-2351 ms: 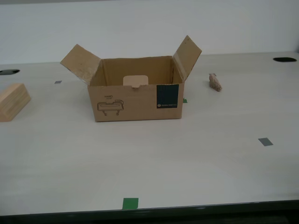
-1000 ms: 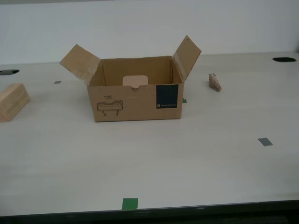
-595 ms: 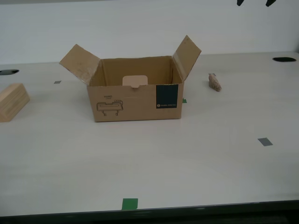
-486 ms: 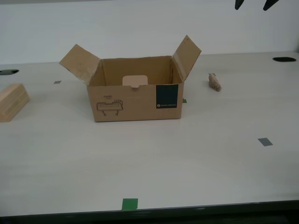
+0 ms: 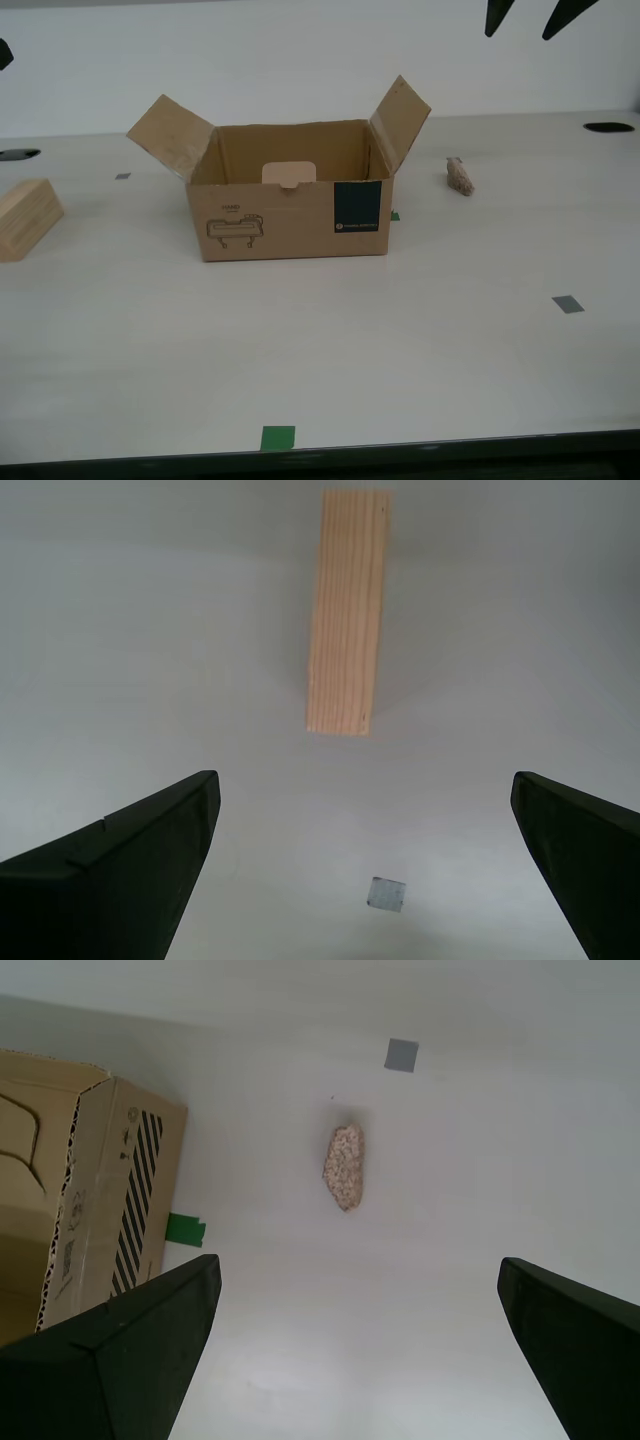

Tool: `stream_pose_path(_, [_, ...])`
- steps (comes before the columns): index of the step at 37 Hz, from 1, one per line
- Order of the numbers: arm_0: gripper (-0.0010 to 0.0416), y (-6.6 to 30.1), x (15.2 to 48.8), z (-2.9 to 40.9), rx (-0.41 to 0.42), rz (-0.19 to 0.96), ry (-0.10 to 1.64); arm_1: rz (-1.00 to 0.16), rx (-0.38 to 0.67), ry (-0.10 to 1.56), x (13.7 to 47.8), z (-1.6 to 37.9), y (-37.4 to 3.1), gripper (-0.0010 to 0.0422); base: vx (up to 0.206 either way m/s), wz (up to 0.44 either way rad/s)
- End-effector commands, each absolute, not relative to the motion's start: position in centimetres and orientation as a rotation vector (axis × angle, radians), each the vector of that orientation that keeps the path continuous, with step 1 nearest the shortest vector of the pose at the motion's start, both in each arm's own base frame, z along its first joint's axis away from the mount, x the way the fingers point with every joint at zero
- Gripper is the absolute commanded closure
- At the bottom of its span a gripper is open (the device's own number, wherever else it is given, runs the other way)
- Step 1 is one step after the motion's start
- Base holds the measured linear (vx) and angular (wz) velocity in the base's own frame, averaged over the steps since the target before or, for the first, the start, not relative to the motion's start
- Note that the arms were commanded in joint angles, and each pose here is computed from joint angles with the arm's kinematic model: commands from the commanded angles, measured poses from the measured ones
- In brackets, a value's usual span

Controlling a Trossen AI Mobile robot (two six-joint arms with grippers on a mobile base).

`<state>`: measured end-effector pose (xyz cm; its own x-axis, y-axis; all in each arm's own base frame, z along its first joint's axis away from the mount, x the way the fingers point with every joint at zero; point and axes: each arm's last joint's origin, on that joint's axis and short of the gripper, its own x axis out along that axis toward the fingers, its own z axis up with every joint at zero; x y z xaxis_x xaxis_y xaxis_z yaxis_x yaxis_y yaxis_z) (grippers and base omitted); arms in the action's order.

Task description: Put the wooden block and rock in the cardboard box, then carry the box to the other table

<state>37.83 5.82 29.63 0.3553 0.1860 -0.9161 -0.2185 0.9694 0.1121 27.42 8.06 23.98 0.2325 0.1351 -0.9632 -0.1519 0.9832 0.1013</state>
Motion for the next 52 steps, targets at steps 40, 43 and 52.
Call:
stream_pose_path(40, [0.0019,6.5,40.9,24.9,-0.027,0.269,1.225,0.157,0.013,1.384,31.3,18.2,9.5,0.0012,0.0,0.0])
stream_pose_path(43, [0.0019,6.5,41.3,23.9,-0.027,0.268,1.245,0.151,0.009,1.395,31.6,17.8,9.6,0.0012,0.0,0.0])
stream_pose_path(52, [0.0019,6.8,42.4,20.8,-0.029,0.267,1.299,0.145,0.003,1.458,32.4,15.5,9.9,0.0012,0.0,0.0])
